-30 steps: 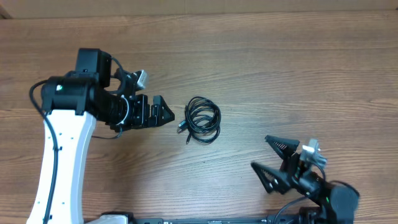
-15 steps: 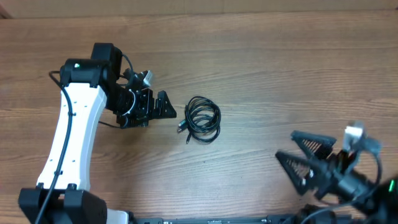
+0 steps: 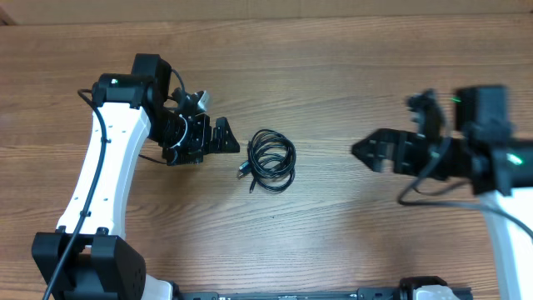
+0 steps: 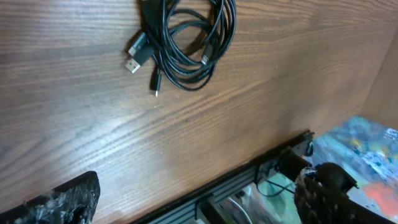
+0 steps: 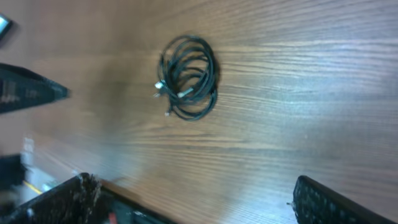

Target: Untangle cables

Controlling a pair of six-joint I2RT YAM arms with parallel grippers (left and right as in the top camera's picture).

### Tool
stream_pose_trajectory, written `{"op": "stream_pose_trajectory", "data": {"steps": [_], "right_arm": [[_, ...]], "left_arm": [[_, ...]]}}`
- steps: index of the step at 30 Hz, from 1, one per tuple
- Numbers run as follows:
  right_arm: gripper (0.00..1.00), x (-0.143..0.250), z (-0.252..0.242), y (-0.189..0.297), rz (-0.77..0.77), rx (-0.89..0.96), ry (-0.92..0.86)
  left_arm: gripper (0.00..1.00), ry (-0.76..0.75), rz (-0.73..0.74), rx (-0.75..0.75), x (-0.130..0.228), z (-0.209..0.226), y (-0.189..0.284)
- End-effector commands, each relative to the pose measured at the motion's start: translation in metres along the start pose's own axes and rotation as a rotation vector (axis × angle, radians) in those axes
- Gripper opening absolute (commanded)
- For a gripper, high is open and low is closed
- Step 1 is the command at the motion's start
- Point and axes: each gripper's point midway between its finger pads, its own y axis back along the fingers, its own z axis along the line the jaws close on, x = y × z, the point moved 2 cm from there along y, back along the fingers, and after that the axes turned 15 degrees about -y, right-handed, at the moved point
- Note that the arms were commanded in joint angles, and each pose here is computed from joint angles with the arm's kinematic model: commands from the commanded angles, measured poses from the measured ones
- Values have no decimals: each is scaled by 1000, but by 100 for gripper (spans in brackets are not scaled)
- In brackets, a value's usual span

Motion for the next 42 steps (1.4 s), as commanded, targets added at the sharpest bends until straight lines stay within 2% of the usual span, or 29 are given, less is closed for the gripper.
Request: {"op": "stream_pose_trajectory", "data": {"steps": [1,6,8,15,17,19,24,34,35,38,42], "right_arm": [[100,-12,17,-38,12,83,96],[100,-16,48,-84,97,-17,124],[100,-30,59,-109,80,-52,140],[100,-19,46,-191,221,21,54],[89,-16,38,-215,258,50,13],[73,-15,28,-236,279,73,-34],[47,-16,11,-270,299,109,-132],[46,-8,-18,-286,295,227,-162],[44,-7,-18,-286,297,227,-160],[22,-6,-17,-286,298,227,-159],[20,-3,-21,-288,303,234,-165]], "left_arm": [[99,19,0,-79,-4,9,-1],[100,36,-15,-123,-8,15,0],[100,35,-16,-130,-9,16,0],[100,24,-28,-149,-12,19,0],[100,22,-26,-171,-12,22,0],[100,24,-22,-186,-11,24,1],[100,33,-6,-183,-7,25,-3],[100,36,2,-182,-5,26,-5],[100,36,1,-182,-5,26,-5],[100,35,3,-181,-5,26,-5],[100,31,7,-181,-5,23,-7]]}}
